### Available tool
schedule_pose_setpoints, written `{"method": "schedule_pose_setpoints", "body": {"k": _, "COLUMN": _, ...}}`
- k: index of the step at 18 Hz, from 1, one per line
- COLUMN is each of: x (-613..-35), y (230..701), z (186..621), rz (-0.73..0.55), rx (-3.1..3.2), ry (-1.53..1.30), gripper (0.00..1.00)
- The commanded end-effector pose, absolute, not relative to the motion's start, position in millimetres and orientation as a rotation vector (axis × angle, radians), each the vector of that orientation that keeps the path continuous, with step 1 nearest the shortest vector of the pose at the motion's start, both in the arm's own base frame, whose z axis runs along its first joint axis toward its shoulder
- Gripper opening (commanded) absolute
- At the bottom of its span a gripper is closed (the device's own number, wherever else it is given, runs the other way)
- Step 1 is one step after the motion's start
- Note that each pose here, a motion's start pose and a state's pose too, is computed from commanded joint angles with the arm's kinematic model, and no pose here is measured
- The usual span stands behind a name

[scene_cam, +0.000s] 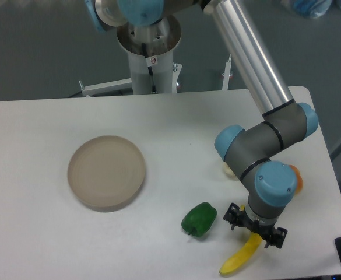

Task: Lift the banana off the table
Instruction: 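Lower the open gripper around the banana's middle and close it, then lift the grasped banana up off the table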

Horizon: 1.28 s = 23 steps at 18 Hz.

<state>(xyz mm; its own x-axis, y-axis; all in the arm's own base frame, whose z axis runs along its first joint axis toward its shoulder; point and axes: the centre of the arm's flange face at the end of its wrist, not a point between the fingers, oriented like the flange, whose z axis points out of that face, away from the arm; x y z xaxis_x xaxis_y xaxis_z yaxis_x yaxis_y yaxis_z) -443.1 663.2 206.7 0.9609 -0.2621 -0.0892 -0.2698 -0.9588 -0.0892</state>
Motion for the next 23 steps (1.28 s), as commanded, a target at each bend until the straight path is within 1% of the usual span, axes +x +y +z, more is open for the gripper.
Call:
{"method": "schedule_pose_setpoints", "body": {"k": 4, "x": -442, "y": 665, "z": 179, "rz": 0.083, "rx": -3.038, "ry": 0.41, "gripper": 1.0}}
{"method": "schedule_pose_setpoints", "body": {"k": 5, "x": -442, "y": 665, "z": 178, "rz": 0.081, "rx": -3.039, "ry": 0.41, "gripper": 0.97}}
{"method": "schedule_pose_setpoints", "body": {"k": 6, "x": -442, "y": 665, "z": 178, "rz": 0.078, "rx": -3.037, "ry": 0.41, "gripper": 0.64}}
{"method": "schedule_pose_setpoints", "body": {"k": 7, "x": -442, "y": 664, "z": 180, "rz": 0.084, "rx": -3.039, "ry": 0.407, "gripper": 0.38}}
{"method": "schedule_pose_setpoints", "body": {"k": 9, "x": -441, "y": 665, "z": 184, "rz": 0.082, "rx": -3.029, "ry": 0.407, "gripper": 0.08}}
{"method": "schedule_pose_setpoints", "body": {"k": 10, "x": -442, "y": 664, "z": 189, "rz": 0.086, "rx": -3.025, "ry": 0.404, "gripper": 0.0}}
{"method": "schedule_pose_setpoints", "body": {"k": 14, "x": -439, "y": 658, "z": 215, "rz": 0.118, "rx": -3.019, "ry": 0.4, "gripper": 0.0}}
{"method": "schedule_pose_setpoints", "body": {"k": 18, "x": -433, "y": 637, "z": 257, "rz": 0.145, "rx": -3.008, "ry": 0.392, "gripper": 0.0}}
{"method": "schedule_pose_setpoints", "body": {"k": 19, "x": -434, "y": 629, "z": 268, "rz": 0.139, "rx": -3.013, "ry": 0.388, "gripper": 0.0}}
{"method": "schedule_pose_setpoints", "body": {"k": 21, "x": -449, "y": 602, "z": 304, "rz": 0.143, "rx": -3.019, "ry": 0.34, "gripper": 0.0}}
{"method": "schedule_pose_setpoints", "body": {"k": 22, "x": -463, "y": 578, "z": 324, "rz": 0.126, "rx": -3.028, "ry": 0.364, "gripper": 0.0}}
{"method": "schedule_pose_setpoints", "body": {"k": 23, "x": -462, "y": 567, "z": 339, "rz": 0.101, "rx": -3.029, "ry": 0.5, "gripper": 0.0}}
